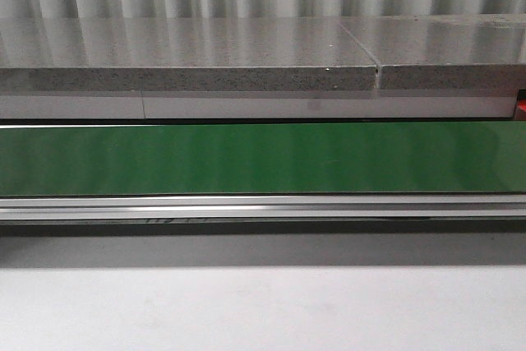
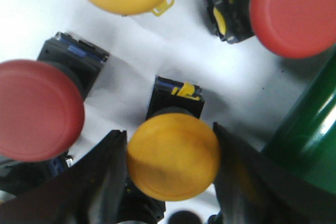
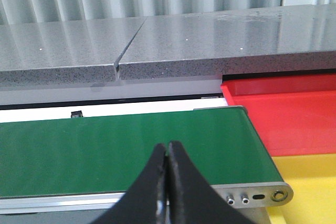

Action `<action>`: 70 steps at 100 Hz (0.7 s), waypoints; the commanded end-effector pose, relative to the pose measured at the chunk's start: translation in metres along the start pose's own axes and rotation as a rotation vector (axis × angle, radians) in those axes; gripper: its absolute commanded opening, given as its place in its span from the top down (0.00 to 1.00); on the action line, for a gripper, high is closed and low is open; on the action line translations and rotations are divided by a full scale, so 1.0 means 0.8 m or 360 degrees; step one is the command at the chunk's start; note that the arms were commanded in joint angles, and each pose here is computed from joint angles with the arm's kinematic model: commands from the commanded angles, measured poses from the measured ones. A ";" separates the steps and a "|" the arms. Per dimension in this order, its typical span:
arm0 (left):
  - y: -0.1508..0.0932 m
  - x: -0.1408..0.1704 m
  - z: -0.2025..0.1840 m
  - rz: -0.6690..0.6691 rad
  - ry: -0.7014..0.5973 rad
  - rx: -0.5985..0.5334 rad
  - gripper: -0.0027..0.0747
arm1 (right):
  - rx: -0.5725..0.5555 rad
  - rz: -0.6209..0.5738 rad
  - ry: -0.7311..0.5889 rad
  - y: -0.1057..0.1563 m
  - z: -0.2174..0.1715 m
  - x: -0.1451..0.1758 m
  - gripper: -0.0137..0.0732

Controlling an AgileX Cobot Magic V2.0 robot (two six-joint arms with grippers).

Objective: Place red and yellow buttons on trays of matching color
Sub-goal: 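Grasp a yellow-capped push button from the pile with the left gripper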

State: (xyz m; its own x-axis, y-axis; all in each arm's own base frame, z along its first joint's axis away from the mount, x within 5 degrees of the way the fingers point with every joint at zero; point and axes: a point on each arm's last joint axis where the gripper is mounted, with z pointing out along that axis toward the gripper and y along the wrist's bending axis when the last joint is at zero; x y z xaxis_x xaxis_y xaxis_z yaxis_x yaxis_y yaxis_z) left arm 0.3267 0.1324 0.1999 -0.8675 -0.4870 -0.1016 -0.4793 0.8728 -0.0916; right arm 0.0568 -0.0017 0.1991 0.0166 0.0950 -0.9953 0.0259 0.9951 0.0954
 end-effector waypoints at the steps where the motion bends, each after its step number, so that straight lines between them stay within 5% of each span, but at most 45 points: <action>1: -0.003 -0.007 -0.028 -0.0009 -0.0138 0.0033 0.66 | -0.0024 -0.0015 -0.0179 0.002 -0.003 -0.018 0.92; 22: -0.004 -0.007 -0.035 -0.0002 -0.0187 0.0037 0.79 | -0.0024 -0.0015 -0.0179 0.002 -0.003 -0.018 0.92; 70: -0.028 0.039 -0.150 0.0171 -0.0544 0.0073 0.79 | -0.0024 -0.0015 -0.0179 0.002 -0.003 -0.018 0.92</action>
State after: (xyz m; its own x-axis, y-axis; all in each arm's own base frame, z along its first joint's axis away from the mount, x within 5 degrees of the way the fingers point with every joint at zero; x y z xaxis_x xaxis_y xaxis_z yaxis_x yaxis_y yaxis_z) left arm 0.3008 0.1154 0.2836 -0.8392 -0.4273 -0.3363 -0.4202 0.9022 -0.0976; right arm 0.0568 -0.0017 0.1991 0.0166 0.0950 -0.9953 0.0259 0.9951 0.0955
